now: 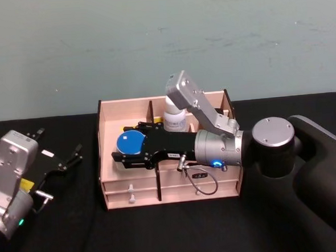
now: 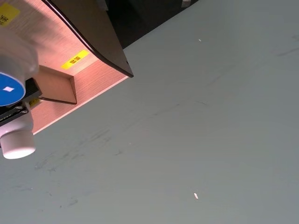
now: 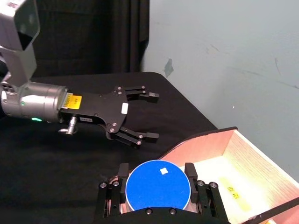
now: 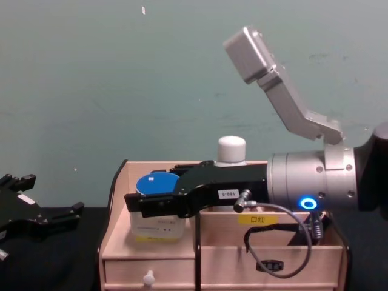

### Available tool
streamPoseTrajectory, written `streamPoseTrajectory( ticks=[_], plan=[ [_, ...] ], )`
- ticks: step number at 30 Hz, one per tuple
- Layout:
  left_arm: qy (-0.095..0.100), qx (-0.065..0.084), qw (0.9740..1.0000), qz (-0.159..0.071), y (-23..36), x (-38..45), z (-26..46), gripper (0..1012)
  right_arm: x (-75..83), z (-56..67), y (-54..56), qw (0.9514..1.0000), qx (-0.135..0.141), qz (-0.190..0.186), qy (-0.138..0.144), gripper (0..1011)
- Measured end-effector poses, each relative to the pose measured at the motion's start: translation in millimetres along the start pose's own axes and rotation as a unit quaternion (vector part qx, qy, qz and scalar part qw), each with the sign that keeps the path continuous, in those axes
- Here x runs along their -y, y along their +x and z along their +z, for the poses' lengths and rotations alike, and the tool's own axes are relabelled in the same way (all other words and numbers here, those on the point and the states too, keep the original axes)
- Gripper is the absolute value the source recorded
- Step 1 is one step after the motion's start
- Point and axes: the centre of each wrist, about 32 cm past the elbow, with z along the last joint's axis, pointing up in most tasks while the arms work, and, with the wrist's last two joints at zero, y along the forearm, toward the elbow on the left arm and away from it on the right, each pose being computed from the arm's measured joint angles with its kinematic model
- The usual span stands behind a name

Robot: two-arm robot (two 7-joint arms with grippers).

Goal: Pick up the facial cleanser and watermelon frost from the table and place them into the tiered storage box.

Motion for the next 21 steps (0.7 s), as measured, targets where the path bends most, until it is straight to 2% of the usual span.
streamPoseTrajectory(
  ticks=[13, 21],
  plan=[
    [0.0, 0.0, 1.0, 0.0, 0.0, 0.0, 0.0, 1010, -9.5, -5.3, 5.2, 0.9998, -0.007, -0.006, -0.017, 743],
    [0.0, 0.0, 1.0, 0.0, 0.0, 0.0, 0.0, 1010, -9.8, -5.6, 5.8, 0.9998, -0.008, -0.006, -0.019, 746]
  ],
)
